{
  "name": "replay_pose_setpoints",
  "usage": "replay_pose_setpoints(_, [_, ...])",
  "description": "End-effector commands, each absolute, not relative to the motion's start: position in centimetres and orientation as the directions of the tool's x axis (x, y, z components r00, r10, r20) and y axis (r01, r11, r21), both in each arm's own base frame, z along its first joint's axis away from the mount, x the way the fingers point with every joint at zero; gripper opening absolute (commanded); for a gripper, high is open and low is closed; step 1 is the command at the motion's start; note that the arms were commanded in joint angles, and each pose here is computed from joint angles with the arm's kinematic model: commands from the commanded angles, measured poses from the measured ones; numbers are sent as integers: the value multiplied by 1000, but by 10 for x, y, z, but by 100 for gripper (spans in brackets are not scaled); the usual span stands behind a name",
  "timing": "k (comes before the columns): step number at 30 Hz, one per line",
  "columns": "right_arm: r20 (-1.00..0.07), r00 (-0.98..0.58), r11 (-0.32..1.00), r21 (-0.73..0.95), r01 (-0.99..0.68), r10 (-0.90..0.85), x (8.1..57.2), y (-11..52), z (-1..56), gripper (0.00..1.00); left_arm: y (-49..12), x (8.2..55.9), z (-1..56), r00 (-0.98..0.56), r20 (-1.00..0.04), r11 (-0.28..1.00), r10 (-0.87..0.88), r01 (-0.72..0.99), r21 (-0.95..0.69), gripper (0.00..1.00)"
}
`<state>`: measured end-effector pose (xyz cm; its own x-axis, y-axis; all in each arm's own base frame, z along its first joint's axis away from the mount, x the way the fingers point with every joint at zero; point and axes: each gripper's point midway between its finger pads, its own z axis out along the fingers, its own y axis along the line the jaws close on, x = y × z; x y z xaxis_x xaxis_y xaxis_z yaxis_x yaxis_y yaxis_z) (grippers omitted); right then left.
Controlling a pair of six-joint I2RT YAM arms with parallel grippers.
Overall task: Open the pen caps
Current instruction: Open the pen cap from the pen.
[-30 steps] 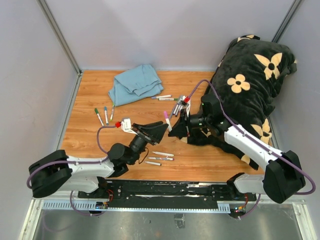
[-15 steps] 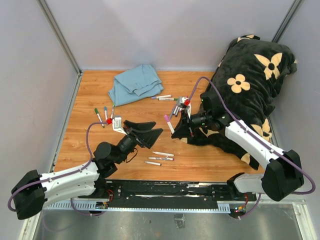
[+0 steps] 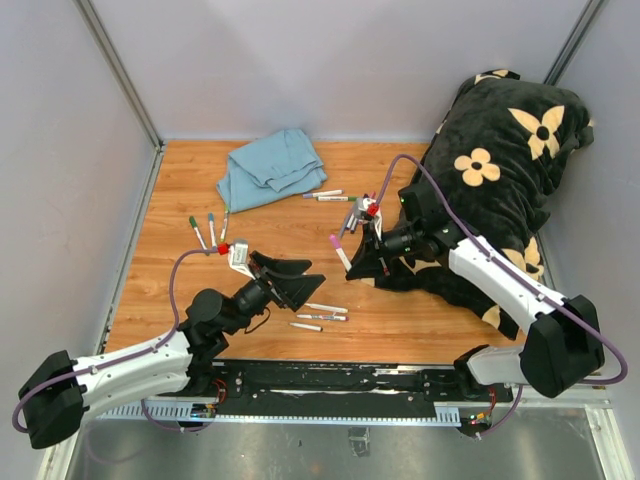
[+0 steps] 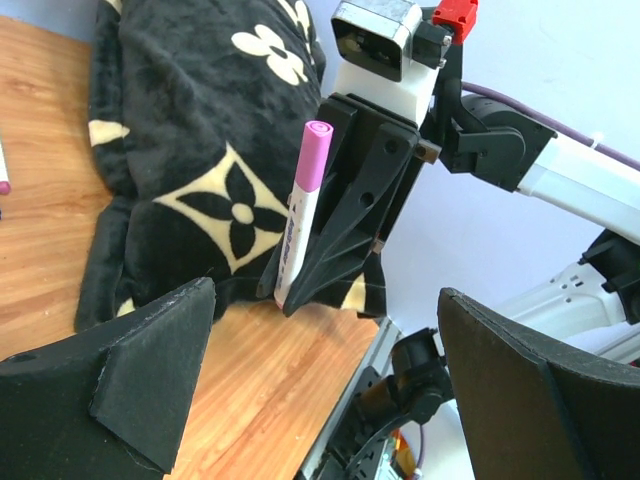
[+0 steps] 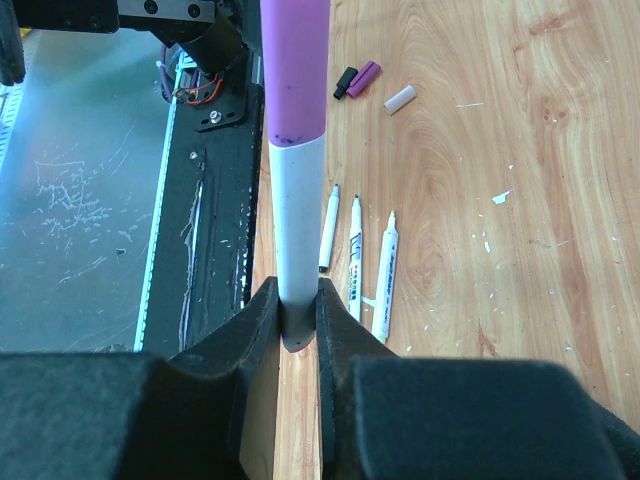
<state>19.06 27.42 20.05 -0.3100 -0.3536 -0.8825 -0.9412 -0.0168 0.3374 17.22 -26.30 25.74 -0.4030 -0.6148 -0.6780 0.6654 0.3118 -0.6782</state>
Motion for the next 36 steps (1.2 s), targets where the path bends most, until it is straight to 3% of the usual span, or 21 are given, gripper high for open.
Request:
replay_pose_setpoints(1, [-893, -290, -32, 320, -947, -344, 195, 272, 208, 1, -260, 172, 256, -394, -677, 308, -622, 671, -674, 97])
replay_pose_setpoints(36, [-883, -306, -37, 341, -939, -357, 196, 273, 202, 1, -261, 172, 251, -416, -596, 217, -687, 665, -715, 96])
